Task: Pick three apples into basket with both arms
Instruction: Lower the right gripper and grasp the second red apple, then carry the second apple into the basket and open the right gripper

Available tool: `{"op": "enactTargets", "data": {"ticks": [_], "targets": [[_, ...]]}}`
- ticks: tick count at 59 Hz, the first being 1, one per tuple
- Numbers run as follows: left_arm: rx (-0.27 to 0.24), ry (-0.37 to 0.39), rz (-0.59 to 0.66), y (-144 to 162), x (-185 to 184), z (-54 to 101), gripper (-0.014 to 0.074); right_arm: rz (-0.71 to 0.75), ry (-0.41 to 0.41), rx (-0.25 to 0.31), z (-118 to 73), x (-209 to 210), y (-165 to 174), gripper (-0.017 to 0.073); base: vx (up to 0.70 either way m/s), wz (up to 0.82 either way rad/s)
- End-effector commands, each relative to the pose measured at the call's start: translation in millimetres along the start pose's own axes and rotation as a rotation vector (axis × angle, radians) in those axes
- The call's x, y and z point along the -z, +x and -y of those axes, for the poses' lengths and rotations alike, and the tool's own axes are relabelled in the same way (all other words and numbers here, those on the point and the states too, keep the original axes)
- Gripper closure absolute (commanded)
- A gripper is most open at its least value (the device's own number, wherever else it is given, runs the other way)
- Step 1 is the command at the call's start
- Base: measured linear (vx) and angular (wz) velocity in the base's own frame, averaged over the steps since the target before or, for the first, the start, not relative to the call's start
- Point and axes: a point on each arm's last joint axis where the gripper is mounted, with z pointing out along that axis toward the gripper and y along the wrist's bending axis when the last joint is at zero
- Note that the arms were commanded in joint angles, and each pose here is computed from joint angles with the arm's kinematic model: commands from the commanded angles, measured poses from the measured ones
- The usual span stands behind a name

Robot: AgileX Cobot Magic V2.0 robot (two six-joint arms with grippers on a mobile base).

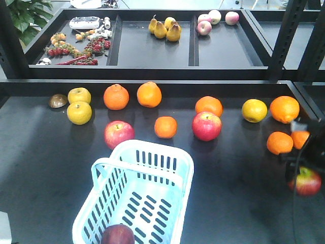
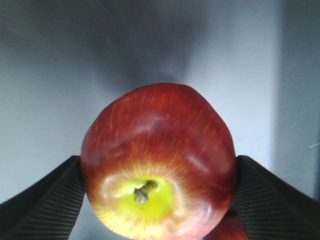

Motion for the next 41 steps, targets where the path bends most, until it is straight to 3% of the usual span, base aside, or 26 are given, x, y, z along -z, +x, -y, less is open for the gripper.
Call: {"op": "enactTargets", "data": {"ticks": [1,11,22,31,41], "targets": [[-0.026,-0.003,0.007,-6.5,1.0,0.9,0.0600,0.150,-0.042,0.006,-2.1,55.4,1.9,0.0566,0.00,0.00],[-0.026,-0.003,0.007,-6.5,1.0,0.9,0.0600,0.299,-0.145,0.140,-36.5,114.6,19.3,0.0564,0.00,0.00],[-0.026,-0.003,0.007,-6.5,1.0,0.9,0.0600,0.453,-0.253,0.282,-83.2,173.3,60.2,0.0564,0.00,0.00],[-0.026,-0.003,0.007,-6.5,1.0,0.9,0.0600,0.546,-0.411,0.443,-124.2,197.6,104.2,0.0564,0.00,0.00],[-0.026,-0.003,0.007,-6.5,1.0,0.9,0.0600,0.689,-0.596,0.543,-160.8,219.6,141.8,0.0564,0.00,0.00]]}}
